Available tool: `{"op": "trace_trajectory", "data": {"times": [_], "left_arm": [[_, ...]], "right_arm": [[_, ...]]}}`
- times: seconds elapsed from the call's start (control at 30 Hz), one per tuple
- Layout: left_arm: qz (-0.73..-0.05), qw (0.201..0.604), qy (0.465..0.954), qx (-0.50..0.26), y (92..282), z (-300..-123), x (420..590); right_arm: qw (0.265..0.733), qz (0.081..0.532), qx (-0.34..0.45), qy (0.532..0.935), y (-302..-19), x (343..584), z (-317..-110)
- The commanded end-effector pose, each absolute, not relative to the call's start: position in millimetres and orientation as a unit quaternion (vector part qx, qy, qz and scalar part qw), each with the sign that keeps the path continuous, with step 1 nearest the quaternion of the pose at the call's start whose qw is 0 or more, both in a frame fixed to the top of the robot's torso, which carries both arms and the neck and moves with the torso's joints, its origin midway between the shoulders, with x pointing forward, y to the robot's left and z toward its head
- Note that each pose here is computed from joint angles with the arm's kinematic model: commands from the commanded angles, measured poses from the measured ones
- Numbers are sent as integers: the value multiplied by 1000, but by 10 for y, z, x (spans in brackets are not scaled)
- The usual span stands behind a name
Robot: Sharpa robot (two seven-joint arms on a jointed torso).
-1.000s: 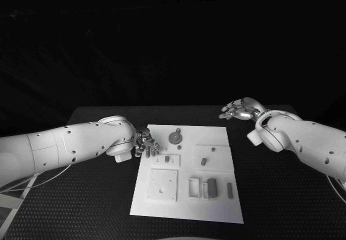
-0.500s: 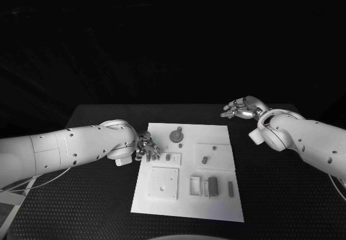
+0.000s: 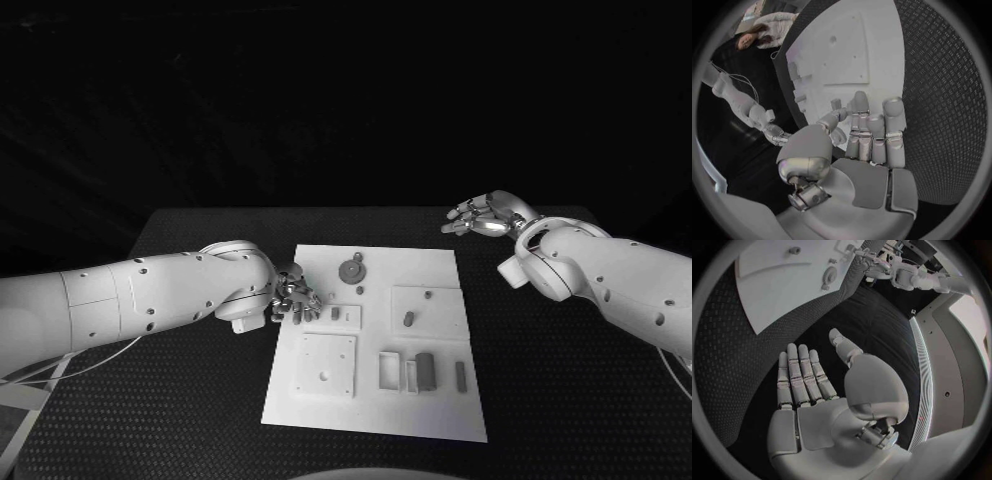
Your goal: Assemble the parts on the task board
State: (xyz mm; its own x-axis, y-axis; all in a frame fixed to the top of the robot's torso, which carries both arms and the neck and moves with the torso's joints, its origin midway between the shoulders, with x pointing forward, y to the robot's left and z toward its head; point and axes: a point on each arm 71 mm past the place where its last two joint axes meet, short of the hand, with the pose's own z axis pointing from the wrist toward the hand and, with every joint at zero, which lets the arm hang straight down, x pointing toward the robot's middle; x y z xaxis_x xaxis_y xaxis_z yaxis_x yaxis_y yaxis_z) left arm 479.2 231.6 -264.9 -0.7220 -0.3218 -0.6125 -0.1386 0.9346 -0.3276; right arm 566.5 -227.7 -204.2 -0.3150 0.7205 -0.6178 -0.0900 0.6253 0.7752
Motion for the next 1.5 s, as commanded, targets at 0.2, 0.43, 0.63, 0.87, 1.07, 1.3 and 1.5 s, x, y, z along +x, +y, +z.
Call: {"op": "trace_trajectory", "data": {"times": [0.2,0.43,0.63,0.87,1.07,1.3,1.5], "left_arm": [[-125,359,917,-118,2315,-2650,4799],[-122,372,914,-108,2319,-2649,4816],[-122,373,913,-109,2323,-2658,4820],[-125,373,913,-107,2307,-2663,4815],[-125,370,915,-105,2299,-2667,4810],[-125,366,917,-102,2281,-2677,4804],[-118,367,919,-89,2256,-2700,4796]], "right_arm": [[539,377,218,721,-2281,5660,-2042],[538,378,218,722,-2273,5659,-2043],[538,377,218,722,-2280,5660,-2045],[538,377,218,722,-2281,5662,-2045],[537,377,218,722,-2277,5661,-2046],[537,377,218,723,-2276,5660,-2048],[537,377,218,723,-2279,5659,-2050]]}}
